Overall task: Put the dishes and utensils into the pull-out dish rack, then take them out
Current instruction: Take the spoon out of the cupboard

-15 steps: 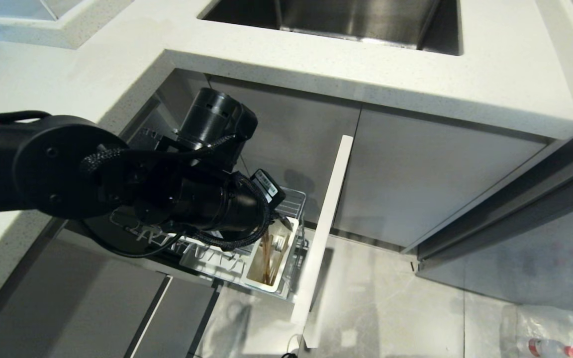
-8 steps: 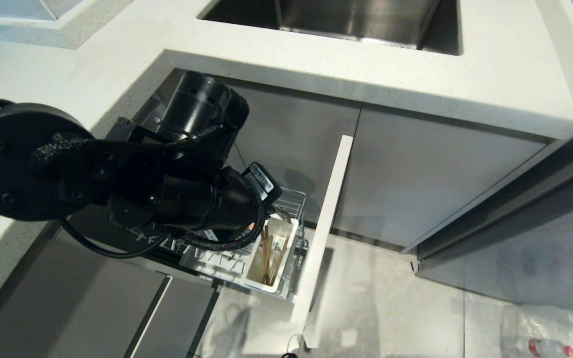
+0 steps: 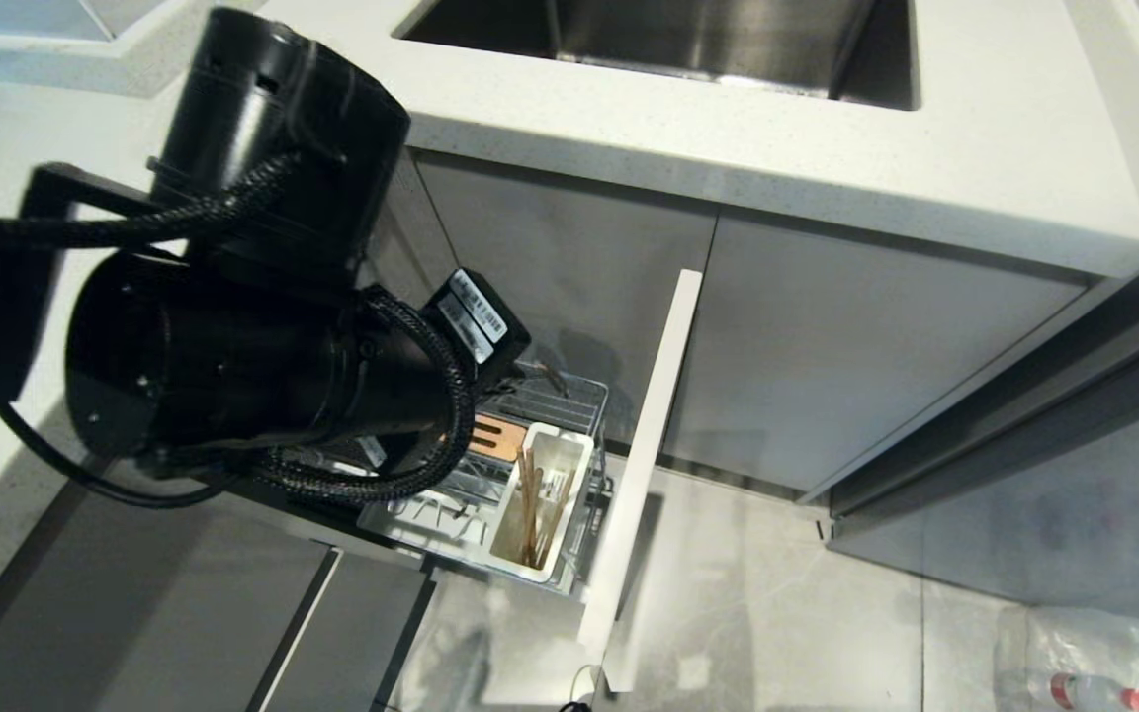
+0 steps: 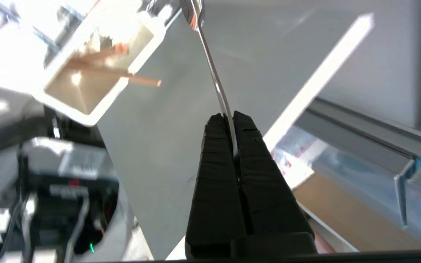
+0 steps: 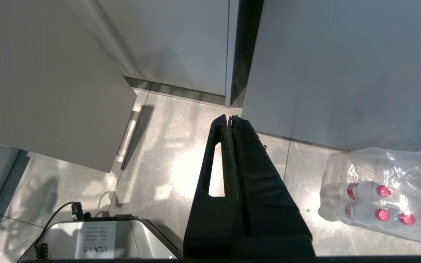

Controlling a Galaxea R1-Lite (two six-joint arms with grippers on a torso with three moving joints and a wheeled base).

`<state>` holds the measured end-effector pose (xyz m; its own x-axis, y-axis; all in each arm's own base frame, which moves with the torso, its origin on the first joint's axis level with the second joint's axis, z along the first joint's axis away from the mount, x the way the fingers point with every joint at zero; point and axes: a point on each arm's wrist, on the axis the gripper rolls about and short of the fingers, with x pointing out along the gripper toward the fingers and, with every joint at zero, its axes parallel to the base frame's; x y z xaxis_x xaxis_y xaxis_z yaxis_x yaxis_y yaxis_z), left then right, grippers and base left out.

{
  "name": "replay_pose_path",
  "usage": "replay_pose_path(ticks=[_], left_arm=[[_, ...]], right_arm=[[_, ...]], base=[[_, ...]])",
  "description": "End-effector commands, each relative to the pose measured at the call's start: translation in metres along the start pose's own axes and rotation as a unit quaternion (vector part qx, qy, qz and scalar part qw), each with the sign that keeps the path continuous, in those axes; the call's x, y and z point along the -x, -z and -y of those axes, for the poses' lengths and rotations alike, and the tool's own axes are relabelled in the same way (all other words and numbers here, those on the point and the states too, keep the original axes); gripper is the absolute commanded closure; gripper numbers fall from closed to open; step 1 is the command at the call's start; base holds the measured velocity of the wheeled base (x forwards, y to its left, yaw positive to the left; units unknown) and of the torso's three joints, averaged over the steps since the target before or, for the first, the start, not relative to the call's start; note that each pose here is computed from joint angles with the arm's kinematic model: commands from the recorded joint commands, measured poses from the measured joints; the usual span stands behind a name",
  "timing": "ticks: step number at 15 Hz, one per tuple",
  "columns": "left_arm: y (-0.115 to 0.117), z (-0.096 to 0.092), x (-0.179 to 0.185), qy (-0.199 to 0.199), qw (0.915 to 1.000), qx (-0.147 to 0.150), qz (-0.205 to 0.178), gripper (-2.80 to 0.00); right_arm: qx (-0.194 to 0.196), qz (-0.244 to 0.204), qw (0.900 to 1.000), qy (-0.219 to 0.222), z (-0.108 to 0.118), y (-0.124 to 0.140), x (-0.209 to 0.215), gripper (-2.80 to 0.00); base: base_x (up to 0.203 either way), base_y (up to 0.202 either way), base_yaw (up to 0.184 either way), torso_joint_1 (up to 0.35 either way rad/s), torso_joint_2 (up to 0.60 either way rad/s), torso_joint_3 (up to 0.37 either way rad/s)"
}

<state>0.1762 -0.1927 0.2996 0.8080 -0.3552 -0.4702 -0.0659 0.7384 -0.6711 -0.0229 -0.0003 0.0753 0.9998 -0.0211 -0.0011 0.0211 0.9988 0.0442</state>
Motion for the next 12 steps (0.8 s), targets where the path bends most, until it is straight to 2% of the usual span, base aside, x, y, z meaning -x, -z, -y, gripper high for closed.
replay_pose_path(ticks=[1, 4, 9, 12], left_arm=[[-0.005, 0.003, 0.023, 0.023, 0.9995, -0.003, 0.02, 0.0], [-0.008, 0.008, 0.054, 0.043, 0.9967, -0.013, 0.068, 0.0], [-0.012, 0.009, 0.086, 0.036, 0.9896, -0.038, 0.134, 0.0], [-0.024, 0.008, 0.104, 0.041, 0.9843, -0.037, 0.167, 0.0]], right_arm=[[0.0, -0.001, 1.0, 0.0, 0.0, 0.0, 0.0, 0.0], [0.0, -0.002, 1.0, 0.0, 0.0, 0.001, 0.0, 0.0], [0.0, -0.002, 1.0, 0.0, 0.0, 0.0, 0.0, 0.0], [0.0, -0.001, 1.0, 0.0, 0.0, 0.0, 0.0, 0.0]], base=[[0.0, 0.0, 0.0, 0.0, 0.0, 0.0], [0.0, 0.0, 0.0, 0.0, 0.0, 0.0], [0.0, 0.0, 0.0, 0.0, 0.0, 0.0], [0.0, 0.0, 0.0, 0.0, 0.0, 0.0]])
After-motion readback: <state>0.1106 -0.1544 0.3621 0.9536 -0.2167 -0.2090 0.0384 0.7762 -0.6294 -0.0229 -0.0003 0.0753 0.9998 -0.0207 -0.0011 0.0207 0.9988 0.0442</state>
